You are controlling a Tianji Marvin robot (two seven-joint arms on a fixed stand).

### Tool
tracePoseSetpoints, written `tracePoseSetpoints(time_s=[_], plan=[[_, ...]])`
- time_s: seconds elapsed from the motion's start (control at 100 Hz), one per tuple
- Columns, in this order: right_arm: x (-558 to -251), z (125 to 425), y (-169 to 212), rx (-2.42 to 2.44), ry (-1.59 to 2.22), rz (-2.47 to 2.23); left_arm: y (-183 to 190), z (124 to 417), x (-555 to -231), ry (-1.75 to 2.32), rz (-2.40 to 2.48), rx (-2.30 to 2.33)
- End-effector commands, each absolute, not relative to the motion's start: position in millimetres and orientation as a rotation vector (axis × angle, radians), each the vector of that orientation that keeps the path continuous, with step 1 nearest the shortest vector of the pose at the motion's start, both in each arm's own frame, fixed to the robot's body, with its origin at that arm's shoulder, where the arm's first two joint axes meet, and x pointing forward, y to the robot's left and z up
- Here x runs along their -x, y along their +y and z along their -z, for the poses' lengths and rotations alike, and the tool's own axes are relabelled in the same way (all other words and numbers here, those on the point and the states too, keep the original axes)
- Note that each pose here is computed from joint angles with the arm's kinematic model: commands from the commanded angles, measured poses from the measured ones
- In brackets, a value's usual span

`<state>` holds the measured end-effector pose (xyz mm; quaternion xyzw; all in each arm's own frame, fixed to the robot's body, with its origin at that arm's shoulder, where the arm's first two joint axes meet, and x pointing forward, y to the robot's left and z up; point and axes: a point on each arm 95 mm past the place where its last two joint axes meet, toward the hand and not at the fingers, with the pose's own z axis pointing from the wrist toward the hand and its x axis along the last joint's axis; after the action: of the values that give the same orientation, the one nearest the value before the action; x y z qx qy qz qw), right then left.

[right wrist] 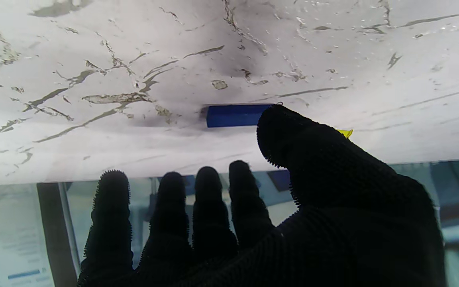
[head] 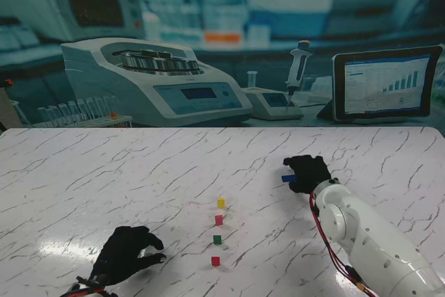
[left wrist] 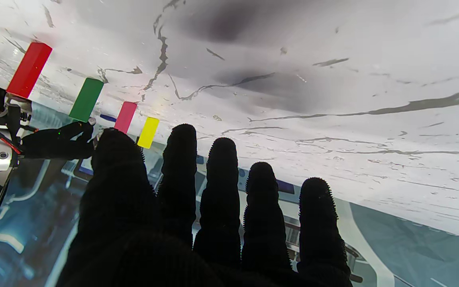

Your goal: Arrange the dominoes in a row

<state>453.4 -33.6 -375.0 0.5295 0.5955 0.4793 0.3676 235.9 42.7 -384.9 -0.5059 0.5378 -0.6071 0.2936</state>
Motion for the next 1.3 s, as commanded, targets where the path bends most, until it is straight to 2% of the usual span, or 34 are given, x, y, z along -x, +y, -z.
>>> tracePoseSetpoints(time_s=[0.0, 0.48, 1.29], plan=[[-453.4, 379.7, -30.0, -1.367, 1.532, -1.236, 39.8, 386.3, -231.8, 1.448, 1.629, 1.361], [-460.8, 392.6, -23.0, -1.366, 1.542, -1.24, 39.8, 385.4, -230.4, 1.446, 1.621, 1.383], [-455.8, 410.3, -26.8, -1.35, 1.519, -1.272, 41.2, 385.2, -230.8, 1.433, 1.625, 1.387]])
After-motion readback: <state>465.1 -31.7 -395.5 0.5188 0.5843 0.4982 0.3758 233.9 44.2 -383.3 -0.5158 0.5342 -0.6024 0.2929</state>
